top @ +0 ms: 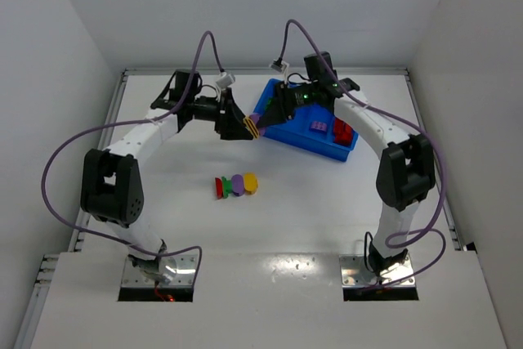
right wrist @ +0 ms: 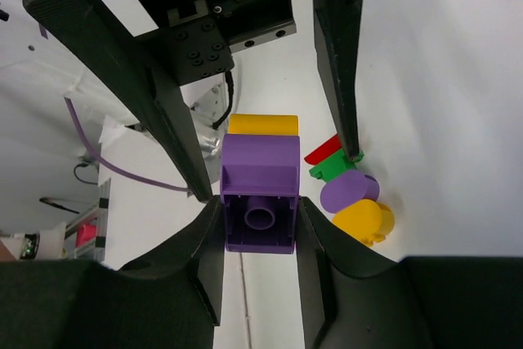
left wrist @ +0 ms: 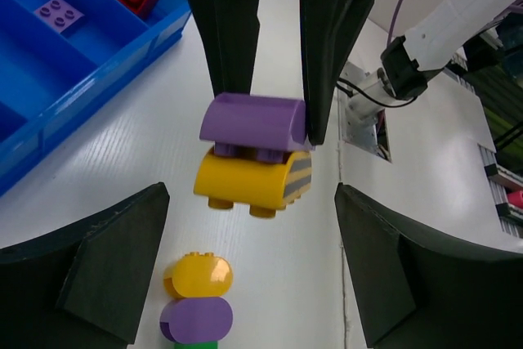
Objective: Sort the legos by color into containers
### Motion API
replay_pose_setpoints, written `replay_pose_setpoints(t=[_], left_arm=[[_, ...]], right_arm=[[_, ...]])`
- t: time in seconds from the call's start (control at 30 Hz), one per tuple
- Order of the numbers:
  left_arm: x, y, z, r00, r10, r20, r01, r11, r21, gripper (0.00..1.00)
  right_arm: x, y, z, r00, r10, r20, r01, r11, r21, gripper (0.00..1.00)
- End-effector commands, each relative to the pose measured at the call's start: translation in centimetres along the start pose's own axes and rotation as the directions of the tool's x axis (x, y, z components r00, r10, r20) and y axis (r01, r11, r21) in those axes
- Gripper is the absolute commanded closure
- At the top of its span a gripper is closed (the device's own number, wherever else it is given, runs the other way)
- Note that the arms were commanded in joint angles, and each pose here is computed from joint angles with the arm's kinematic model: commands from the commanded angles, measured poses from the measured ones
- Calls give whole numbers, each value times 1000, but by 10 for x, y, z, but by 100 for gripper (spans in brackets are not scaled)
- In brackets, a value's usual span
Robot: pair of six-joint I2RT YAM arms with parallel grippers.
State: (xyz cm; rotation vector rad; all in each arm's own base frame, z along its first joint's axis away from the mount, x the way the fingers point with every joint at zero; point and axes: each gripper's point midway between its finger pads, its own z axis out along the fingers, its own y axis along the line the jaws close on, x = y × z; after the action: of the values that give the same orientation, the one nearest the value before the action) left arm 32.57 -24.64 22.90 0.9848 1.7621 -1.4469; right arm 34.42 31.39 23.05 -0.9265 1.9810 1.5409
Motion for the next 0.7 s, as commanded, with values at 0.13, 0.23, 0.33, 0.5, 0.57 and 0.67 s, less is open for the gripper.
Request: replay_pose_setpoints(t=[0.13, 0.23, 0.33, 0.5, 0.57, 0.67], left_arm=[[-26, -12, 11, 993, 117, 21, -118, 989, 89, 20], [-27, -12, 12, 993, 117, 22, -118, 988, 99, 37], [-27, -14, 12, 993, 117, 23, -118, 987, 108, 48], [-24, -13, 12, 994, 108, 20, -110, 988, 109, 75], [-21, -13, 12, 995, 98, 17, -99, 989, 109, 79], [-15, -14, 12, 996, 85, 12, -86, 990, 110, 85]], right_arm=[[-5, 12, 4, 999, -49, 10, 50, 996, -70, 94], [-2, 11, 5, 999, -41, 6, 41, 997, -70, 94], [2, 10, 5, 1000, -31, 2, 31, 997, -69, 94], [1, 0, -1, 1000, -15, 15, 15, 999, -43, 94], [-1, -5, -5, 1000, -12, 24, 12, 1000, -25, 94], [-6, -11, -16, 999, -13, 47, 13, 1000, 5, 94]])
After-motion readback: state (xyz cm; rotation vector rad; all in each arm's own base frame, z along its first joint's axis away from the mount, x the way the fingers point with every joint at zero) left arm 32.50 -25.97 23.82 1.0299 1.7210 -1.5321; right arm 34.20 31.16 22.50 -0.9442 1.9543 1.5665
